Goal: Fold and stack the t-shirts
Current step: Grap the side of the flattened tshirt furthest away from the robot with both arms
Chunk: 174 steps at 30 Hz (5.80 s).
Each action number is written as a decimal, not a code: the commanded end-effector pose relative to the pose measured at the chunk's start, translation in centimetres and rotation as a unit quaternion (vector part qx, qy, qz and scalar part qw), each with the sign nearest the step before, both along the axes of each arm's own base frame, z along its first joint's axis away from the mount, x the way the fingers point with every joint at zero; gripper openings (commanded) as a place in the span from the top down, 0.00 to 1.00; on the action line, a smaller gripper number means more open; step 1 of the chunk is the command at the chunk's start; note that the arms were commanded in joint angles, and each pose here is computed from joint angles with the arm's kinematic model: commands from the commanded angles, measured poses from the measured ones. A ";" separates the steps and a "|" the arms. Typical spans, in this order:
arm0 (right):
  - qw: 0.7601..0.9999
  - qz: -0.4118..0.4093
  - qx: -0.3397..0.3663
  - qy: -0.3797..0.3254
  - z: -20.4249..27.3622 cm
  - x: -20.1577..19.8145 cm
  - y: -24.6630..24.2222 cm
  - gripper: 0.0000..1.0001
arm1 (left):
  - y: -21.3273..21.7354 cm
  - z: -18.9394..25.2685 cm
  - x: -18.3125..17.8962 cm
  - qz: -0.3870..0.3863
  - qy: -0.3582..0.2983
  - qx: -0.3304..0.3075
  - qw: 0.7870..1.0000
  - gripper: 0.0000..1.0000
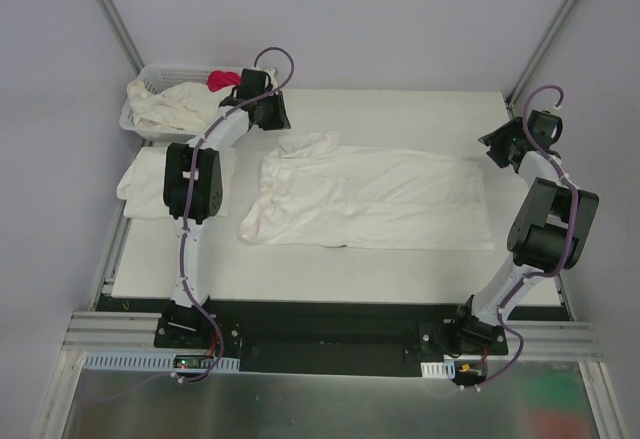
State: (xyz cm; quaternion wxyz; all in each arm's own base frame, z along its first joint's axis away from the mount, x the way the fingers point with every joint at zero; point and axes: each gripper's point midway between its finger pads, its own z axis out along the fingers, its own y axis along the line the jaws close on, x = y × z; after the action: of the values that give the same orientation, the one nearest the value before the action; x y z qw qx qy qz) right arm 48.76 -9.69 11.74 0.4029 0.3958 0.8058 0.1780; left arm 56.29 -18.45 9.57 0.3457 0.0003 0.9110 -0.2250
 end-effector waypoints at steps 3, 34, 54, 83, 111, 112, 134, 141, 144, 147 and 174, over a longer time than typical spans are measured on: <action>0.998 0.010 -0.012 -0.058 4.2 0.2 0.2 0.51 | -0.1 -0.5 1.3 -0.001 -0.007 0.005 1.000 0.75; 0.997 0.002 -0.015 -0.080 6.2 -1.2 -0.5 0.50 | 3.5 -4.9 1.4 0.049 0.039 0.027 0.998 0.61; 0.996 0.004 -0.004 -0.092 6.5 -0.9 -0.3 0.50 | 1.3 -5.8 1.0 0.020 0.058 0.007 0.998 0.63; 0.995 -0.001 -0.006 -0.097 6.8 -1.4 -1.0 0.50 | -0.3 -5.9 0.7 0.009 0.062 0.011 0.998 1.00; 0.998 -0.027 0.013 0.053 -4.0 0.5 -5.0 0.41 | 0.1 3.8 2.5 0.015 -0.040 0.017 0.999 1.00; 0.998 -0.027 0.019 0.060 -4.6 0.2 -4.8 0.41 | 0.0 4.1 2.4 0.014 -0.041 0.017 0.999 1.00; 0.996 -0.008 0.040 0.077 -7.9 0.7 -0.4 0.41 | 0.3 8.1 2.9 0.015 -0.080 0.019 0.996 1.00; 0.997 -0.005 0.040 0.073 -8.1 1.9 -0.2 0.45 | 0.5 8.2 2.7 0.017 -0.079 0.025 0.996 1.00; 0.997 -0.004 0.038 0.070 -8.2 2.5 -0.4 0.50 | 0.6 8.1 2.7 0.018 -0.078 0.026 0.996 1.00; 0.997 0.000 0.039 0.066 -8.1 3.1 -0.5 0.60 | 0.6 7.9 2.7 0.019 -0.077 0.027 0.997 1.00; 0.999 0.005 0.021 0.043 -5.5 5.1 -2.6 0.99 | 1.5 7.4 2.1 0.034 -0.067 0.048 0.996 1.00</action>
State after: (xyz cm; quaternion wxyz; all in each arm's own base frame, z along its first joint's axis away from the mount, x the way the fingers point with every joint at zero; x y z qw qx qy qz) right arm 53.61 -11.50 4.57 0.3438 0.4133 0.8234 0.1818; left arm 58.69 -16.88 11.85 0.3708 -0.0127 0.9127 -0.1711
